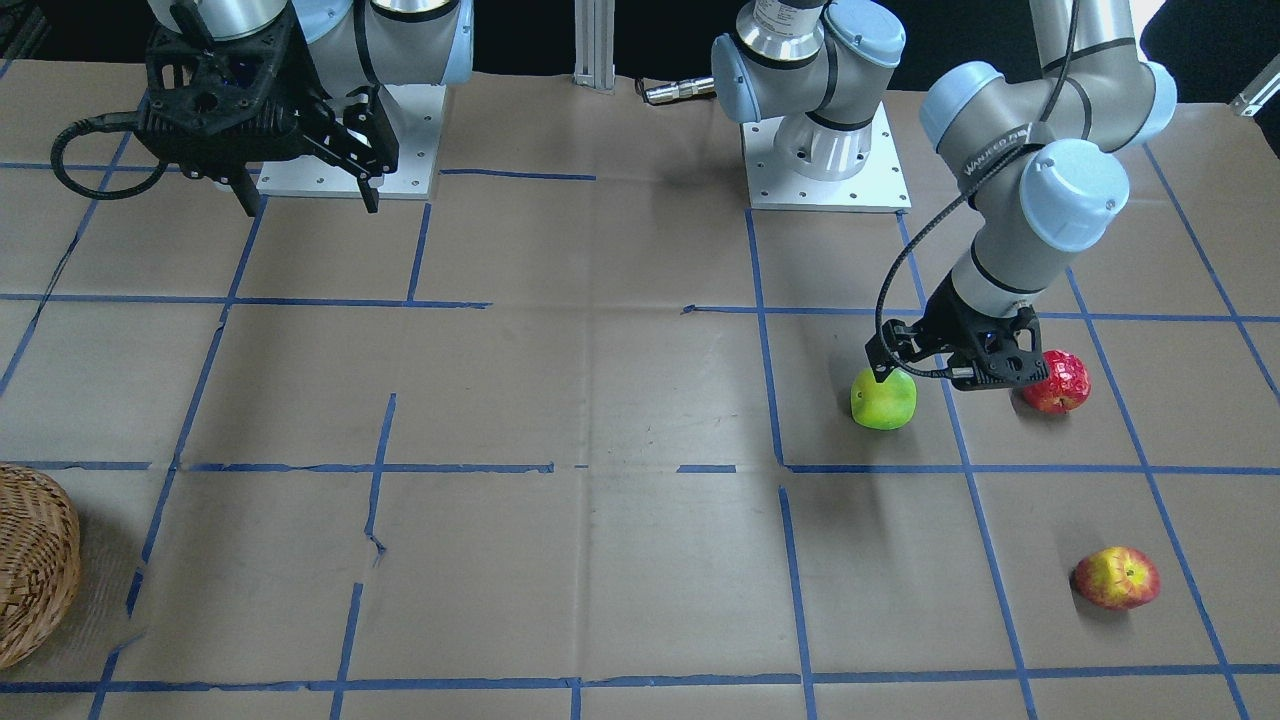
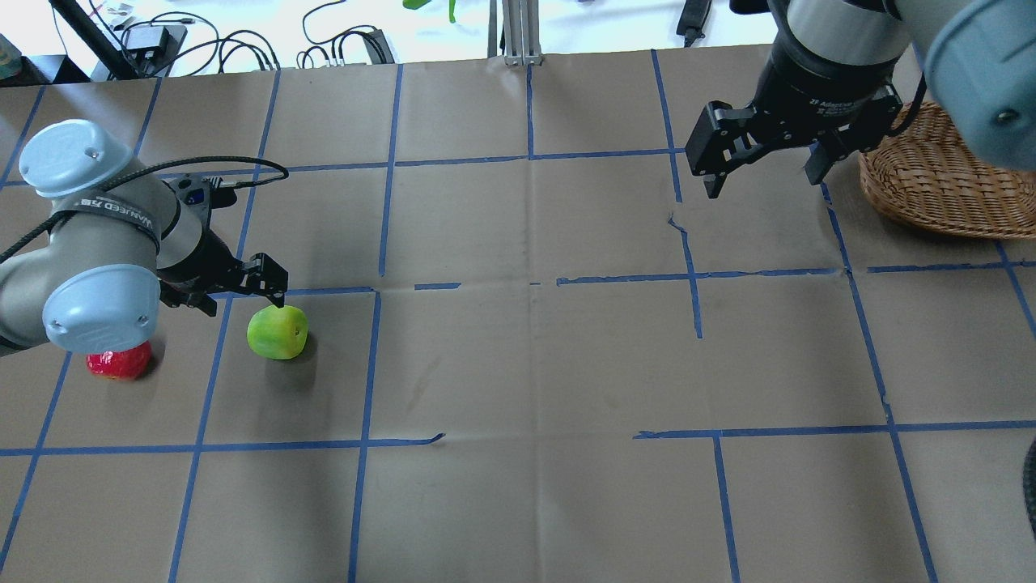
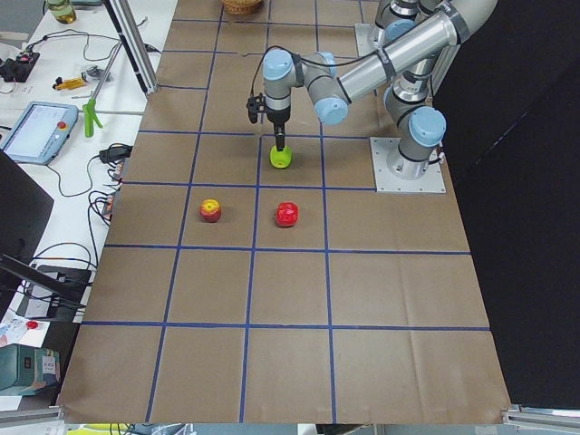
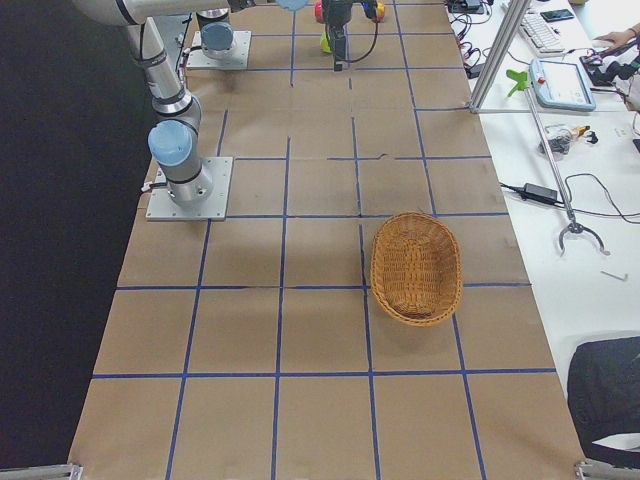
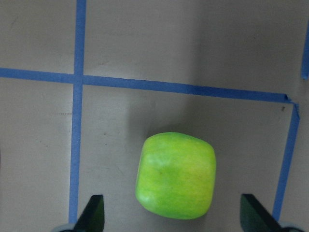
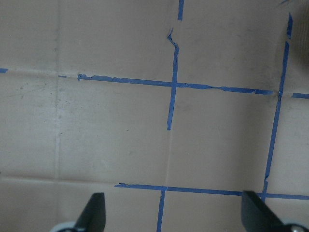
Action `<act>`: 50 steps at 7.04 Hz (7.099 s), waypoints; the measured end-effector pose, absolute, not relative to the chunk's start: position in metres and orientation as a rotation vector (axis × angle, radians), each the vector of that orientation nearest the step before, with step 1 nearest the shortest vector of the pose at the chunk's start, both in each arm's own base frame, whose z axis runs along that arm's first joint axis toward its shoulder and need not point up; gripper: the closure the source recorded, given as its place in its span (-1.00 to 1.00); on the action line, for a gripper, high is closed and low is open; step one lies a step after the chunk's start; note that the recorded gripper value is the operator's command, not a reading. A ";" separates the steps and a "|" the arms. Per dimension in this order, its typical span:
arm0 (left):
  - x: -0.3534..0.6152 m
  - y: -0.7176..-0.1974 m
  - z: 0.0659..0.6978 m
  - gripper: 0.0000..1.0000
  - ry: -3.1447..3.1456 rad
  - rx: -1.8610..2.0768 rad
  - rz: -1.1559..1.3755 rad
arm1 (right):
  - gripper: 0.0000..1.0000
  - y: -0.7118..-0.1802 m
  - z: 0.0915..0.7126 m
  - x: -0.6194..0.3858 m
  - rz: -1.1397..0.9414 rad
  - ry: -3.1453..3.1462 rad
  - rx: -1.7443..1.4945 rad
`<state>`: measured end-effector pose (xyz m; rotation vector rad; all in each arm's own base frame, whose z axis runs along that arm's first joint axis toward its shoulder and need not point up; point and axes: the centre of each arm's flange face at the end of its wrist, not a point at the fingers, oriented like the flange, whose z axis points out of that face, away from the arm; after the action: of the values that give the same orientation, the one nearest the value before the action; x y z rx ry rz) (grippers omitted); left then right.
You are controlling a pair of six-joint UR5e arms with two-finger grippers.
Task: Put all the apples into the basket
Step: 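Close the left gripper around the green apple, then carry the green apple with the left gripper to the table center and lower it, then open the left gripper and lift away while the right arm moves toward center, then lower the right gripper over the green apple while the left reaches the red apple, then close the right gripper on the green apple while the left grasps the red apple, then lift the green apple with the right gripper while the left lifts the red apple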
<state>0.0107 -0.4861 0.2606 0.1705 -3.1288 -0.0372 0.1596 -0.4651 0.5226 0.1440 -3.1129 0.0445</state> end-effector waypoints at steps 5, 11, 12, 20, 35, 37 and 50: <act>0.008 -0.489 0.220 -0.60 -3.113 0.162 -0.138 | -1.00 -0.465 0.523 0.160 0.045 -3.114 0.145; -0.027 -0.507 0.246 0.39 -3.132 0.136 -0.064 | -1.00 -0.465 0.523 0.160 0.047 -3.114 0.145; -0.064 -0.519 0.283 0.40 -3.142 0.067 0.007 | -1.00 -0.464 0.523 0.160 0.047 -3.114 0.145; -0.359 -0.558 0.216 -0.98 -3.056 -0.340 -0.003 | -1.00 -0.465 0.524 0.160 0.049 -3.114 0.144; 0.213 -0.475 0.295 -0.97 -3.215 -0.226 -0.086 | -1.00 -0.576 0.303 0.353 0.020 -3.159 -0.184; 0.216 -0.483 0.256 -0.97 -3.149 -0.277 -0.060 | -1.00 -0.581 0.260 0.365 -0.031 -3.132 -0.208; 0.141 -0.484 0.259 0.41 -3.205 -0.230 -0.105 | 0.81 -0.672 0.326 0.039 -0.003 -3.120 -0.072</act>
<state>0.1415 -0.4844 0.2588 -0.2298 -3.2050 -0.1045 0.0386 -0.6720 0.3257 -0.0723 -3.1198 -0.0029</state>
